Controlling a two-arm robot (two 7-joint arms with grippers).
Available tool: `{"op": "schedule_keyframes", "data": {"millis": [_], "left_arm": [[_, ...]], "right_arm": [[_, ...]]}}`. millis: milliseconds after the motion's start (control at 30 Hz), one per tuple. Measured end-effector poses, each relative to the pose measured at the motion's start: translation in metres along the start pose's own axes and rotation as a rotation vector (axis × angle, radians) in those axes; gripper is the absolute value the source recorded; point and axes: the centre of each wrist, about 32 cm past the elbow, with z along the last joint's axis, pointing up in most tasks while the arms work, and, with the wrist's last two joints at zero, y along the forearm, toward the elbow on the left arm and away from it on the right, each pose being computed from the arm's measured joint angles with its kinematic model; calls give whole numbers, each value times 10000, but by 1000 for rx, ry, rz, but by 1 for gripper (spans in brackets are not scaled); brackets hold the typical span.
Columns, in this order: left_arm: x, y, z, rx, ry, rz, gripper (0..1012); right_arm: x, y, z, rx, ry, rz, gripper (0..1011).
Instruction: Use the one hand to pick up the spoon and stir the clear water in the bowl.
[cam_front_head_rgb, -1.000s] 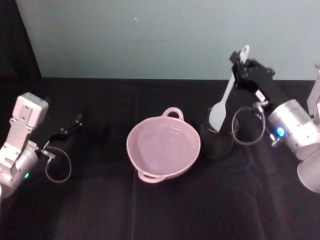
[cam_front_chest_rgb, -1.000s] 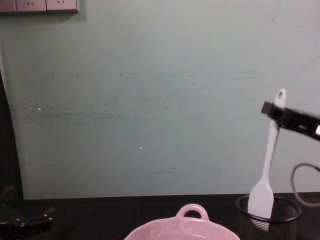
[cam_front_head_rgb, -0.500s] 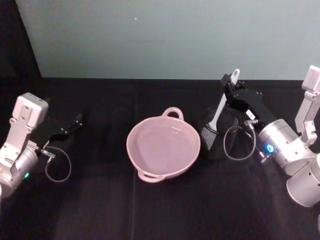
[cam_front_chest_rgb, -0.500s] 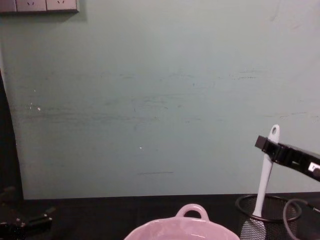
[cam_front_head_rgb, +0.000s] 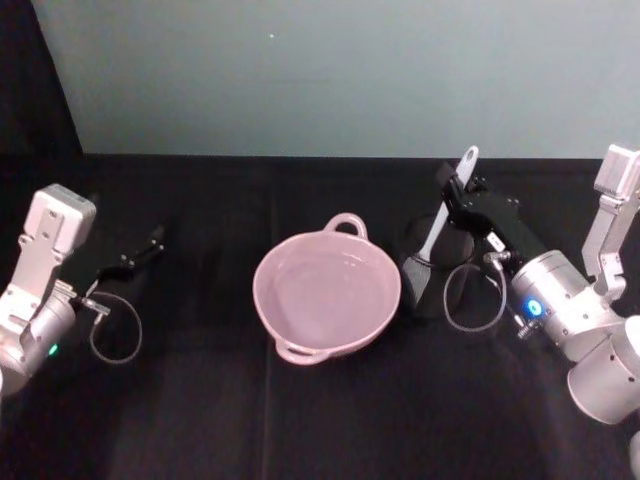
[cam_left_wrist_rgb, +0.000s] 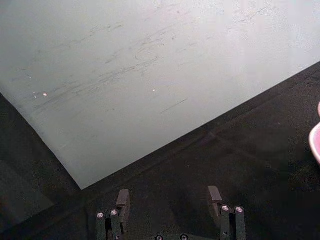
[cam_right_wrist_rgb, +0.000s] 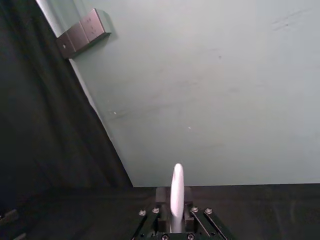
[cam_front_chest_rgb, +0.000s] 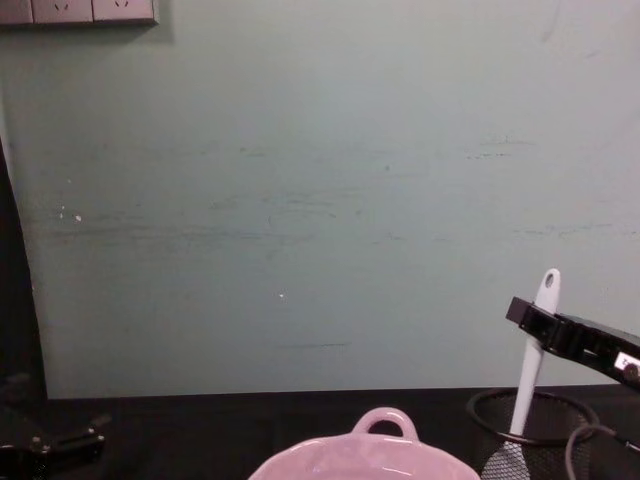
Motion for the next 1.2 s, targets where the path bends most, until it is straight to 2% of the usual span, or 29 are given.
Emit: {"op": "schedule_keyframes", "data": {"millis": [133,167,233,467,500,667,867,1100,1200], "left_arm": [[0,0,0,0,0,0,1011],[0,0,0,0,0,0,1011],[0,0,0,0,0,0,1011],[0,0,0,0,0,0,1011],[0,0,0,0,0,0,1011],[0,0,0,0,0,0,1011],[0,0,0,0,0,0,1011],[0,0,0,0,0,0,1011],[0,0,0,0,0,0,1011]], "right_arm": [[3,-12,31,8,-5,-8,256],[3,-15,45,11,-7,-8,333],[7,-26,83,18,-18,-12,411],[48,-86,263,54,-57,-28,594],[56,-95,285,58,-61,-31,654],[129,-172,421,83,-93,-56,811],[201,-285,511,90,-114,-78,976],[243,-520,504,48,-104,-98,1002],[261,-665,445,10,-90,-106,1002]]}}
